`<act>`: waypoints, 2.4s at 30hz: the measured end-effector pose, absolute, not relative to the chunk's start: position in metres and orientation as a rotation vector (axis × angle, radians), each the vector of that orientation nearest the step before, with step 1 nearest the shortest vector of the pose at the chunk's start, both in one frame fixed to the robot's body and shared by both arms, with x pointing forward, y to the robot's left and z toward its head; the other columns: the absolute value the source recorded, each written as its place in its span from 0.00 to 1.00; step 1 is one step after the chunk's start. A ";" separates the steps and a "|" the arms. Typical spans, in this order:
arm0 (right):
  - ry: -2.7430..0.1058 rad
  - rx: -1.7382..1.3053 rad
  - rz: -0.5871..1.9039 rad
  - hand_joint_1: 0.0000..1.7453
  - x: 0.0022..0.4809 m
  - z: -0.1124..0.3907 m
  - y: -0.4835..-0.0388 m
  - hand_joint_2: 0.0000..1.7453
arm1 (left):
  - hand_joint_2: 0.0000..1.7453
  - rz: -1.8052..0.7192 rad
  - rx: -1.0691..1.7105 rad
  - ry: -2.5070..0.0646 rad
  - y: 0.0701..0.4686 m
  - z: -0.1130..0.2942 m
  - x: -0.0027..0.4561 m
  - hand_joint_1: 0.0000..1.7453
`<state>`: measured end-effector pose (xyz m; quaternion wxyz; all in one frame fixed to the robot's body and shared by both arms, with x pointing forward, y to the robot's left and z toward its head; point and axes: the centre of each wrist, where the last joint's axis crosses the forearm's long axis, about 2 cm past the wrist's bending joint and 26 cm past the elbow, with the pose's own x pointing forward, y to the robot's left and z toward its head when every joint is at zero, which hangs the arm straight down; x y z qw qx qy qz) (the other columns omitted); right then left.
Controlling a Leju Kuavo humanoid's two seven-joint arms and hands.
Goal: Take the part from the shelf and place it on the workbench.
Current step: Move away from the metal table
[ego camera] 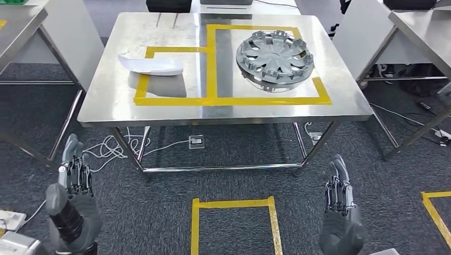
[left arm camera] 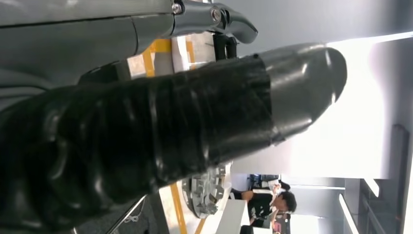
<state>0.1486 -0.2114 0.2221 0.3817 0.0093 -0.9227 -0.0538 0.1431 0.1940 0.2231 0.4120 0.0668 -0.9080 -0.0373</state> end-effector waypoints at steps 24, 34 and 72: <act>-2.362 0.024 -0.147 0.00 0.142 0.224 -0.212 0.00 | 0.00 -0.109 0.141 -2.310 0.195 0.226 0.146 0.00; -2.350 0.031 -0.167 0.00 0.132 0.214 -0.212 0.00 | 0.00 -0.110 0.097 -2.334 0.190 0.219 0.147 0.00; -2.304 0.019 -0.149 0.00 0.142 0.226 -0.212 0.00 | 0.00 -0.147 0.057 -2.279 0.191 0.221 0.152 0.00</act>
